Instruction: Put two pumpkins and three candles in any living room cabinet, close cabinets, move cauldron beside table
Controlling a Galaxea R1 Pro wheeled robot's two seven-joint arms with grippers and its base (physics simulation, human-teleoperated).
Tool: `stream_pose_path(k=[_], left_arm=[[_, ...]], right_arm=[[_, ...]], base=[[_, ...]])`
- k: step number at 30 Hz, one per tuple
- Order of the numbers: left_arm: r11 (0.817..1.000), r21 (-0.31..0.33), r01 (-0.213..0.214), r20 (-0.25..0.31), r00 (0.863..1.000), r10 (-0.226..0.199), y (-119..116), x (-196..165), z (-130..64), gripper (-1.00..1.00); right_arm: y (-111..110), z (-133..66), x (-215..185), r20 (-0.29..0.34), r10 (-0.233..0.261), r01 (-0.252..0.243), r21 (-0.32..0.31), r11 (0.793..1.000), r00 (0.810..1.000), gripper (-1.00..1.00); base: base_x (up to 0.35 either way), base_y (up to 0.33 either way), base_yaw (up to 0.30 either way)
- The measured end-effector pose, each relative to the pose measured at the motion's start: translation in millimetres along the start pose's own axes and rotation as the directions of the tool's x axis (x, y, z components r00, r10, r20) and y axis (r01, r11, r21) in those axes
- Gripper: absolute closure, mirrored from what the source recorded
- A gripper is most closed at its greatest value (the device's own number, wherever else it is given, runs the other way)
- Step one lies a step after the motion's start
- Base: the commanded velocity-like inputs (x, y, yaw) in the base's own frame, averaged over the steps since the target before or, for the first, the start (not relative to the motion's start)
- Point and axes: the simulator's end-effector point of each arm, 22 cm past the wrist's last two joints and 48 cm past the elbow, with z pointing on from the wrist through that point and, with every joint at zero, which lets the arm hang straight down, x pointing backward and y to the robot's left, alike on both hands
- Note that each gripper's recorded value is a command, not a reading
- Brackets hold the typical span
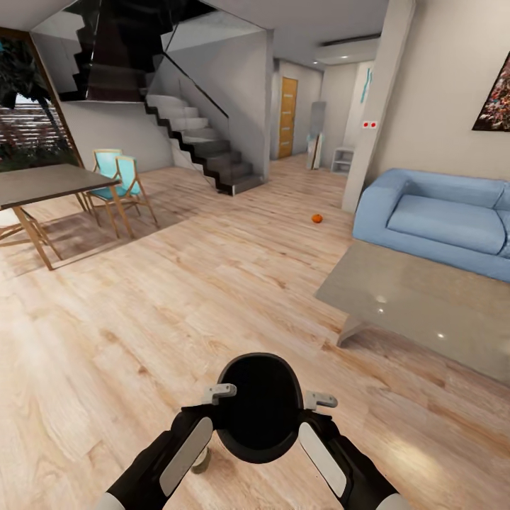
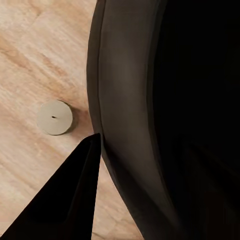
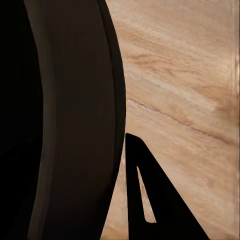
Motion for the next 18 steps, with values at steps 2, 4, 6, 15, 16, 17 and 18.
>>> stream_pose_path(k=[2,4,6,15,16,17,18], left_arm=[[1.0,0.0,0.0,0.0,1.0,0.0,0.0,0.0,0.0,1.0],[1.0,0.0,0.0,0.0,1.0,0.0,0.0,0.1,0.0,1.0],[1.0,0.0,0.0,-0.001,1.0,0.0,0.0,0.2,0.1,1.0],[1.0,0.0,0.0,0.0,1.0,0.0,0.0,0.1,0.0,1.0],[1.0,0.0,0.0,0.0,1.0,0.0,0.1,-0.2,-0.1,1.0],[1.0,0.0,-0.001,0.001,1.0,0.001,0.1,-0.3,-0.1,1.0],[1.0,0.0,0.0,0.0,1.0,0.0,0.0,0.1,0.0,1.0]], right_arm=[[0.0,0.0,0.1,0.0,0.0,0.0,0.0,1.0,1.0,1.0],[0.0,0.0,0.1,0.0,0.0,0.0,0.0,1.0,1.0,1.0],[-0.1,0.0,0.2,0.0,0.0,0.0,0.0,1.0,1.0,1.0],[0.0,0.0,0.0,0.0,0.0,0.0,0.0,1.0,1.0,1.0],[0.1,0.0,-0.2,0.0,0.0,0.0,0.0,1.0,1.0,1.0],[0.1,0.0,-0.2,0.001,0.0,0.0,0.0,1.0,1.0,1.0],[0.0,0.0,0.2,0.0,0.0,0.0,0.0,1.0,1.0,1.0]], base=[[-0.003,-0.249,-0.278],[-0.001,-0.236,-0.279],[0.0,-0.216,-0.279],[0.0,-0.19,-0.279],[0.0,-0.163,-0.279],[0.0,-0.156,-0.279],[0.0,-0.146,-0.279]])
